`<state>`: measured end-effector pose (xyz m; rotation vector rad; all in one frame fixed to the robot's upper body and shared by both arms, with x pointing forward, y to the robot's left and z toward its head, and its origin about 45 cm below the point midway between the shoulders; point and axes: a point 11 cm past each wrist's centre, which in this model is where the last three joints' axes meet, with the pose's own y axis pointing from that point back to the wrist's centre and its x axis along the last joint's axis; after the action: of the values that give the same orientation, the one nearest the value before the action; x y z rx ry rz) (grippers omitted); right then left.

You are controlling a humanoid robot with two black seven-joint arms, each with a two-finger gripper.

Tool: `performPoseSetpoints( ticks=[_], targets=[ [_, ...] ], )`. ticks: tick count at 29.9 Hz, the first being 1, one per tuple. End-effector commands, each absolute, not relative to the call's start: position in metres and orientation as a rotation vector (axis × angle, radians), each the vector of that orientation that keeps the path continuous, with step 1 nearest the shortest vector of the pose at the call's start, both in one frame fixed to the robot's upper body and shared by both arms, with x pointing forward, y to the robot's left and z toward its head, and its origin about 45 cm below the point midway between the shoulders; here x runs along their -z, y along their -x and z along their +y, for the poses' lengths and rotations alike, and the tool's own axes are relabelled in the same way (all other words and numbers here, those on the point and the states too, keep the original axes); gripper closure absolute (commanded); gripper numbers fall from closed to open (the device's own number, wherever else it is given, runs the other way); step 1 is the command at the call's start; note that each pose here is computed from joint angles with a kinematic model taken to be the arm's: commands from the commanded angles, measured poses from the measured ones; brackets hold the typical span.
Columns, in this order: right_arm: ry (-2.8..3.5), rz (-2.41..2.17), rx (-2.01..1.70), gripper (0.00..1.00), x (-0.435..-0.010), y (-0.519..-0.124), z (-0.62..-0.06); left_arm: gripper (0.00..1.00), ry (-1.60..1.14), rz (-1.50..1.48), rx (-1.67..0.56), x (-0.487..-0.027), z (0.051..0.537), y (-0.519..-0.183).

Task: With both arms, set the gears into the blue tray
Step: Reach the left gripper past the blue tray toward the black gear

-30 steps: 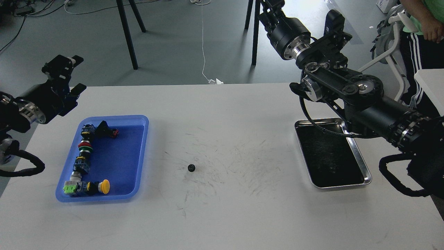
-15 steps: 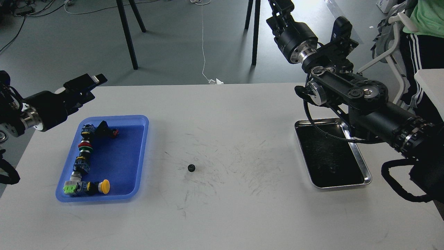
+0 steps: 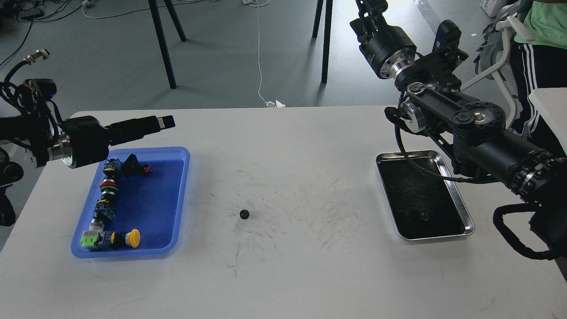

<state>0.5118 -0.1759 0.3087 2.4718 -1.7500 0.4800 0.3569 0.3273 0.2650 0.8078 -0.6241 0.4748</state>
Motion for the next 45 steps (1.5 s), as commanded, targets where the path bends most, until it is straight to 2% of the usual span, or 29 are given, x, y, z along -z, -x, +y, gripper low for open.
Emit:
performPoseSetpoints(
  ticks=[1,8,13,18,25,28,36,43,44,45],
  targets=[
    [-2.463,-1.775,-0.458,0.04,-0.305,-0.511,-0.184,0.02,-0.858,-0.709,-0.352,-0.26,0.314,-0.356],
    [-2.439,-1.8,-0.464,0.04,-0.307,-0.513,-0.197,0.02,-0.896,-0.847,-0.15,-0.255,0.281,-0.358],
    [-2.408,-1.861,-0.444,0.04,-0.307,-0.514,-0.216,0.03,-0.896,-0.907,-0.006,-0.235,0.257,-0.35],
    [-2.399,-1.873,-0.418,0.04,-0.299,-0.511,-0.221,0.1,-0.891,-0.979,0.161,-0.214,0.242,-0.335],
    [-2.377,-1.883,-0.422,0.04,-0.298,-0.511,-0.232,0.13,-0.861,-1.015,0.217,-0.199,0.23,-0.328],
    [-2.376,-1.881,-0.421,0.04,-0.297,-0.511,-0.232,0.2,-0.867,-1.028,0.223,-0.196,0.231,-0.33],
    [-2.366,-1.889,-0.426,0.04,-0.298,-0.511,-0.237,0.2,-0.901,-1.023,0.266,-0.17,0.23,-0.332],
    [-2.342,-1.948,-0.377,0.04,-0.291,-0.509,-0.252,0.22,-0.892,-1.029,0.282,-0.166,0.222,-0.332],
    [-2.341,-1.95,-0.374,0.04,-0.29,-0.509,-0.252,0.25,-0.901,-1.034,0.279,-0.166,0.225,-0.335],
    [-2.338,-1.95,-0.372,0.04,-0.289,-0.509,-0.253,0.33,-0.913,-1.039,0.273,-0.165,0.228,-0.339]
  ],
)
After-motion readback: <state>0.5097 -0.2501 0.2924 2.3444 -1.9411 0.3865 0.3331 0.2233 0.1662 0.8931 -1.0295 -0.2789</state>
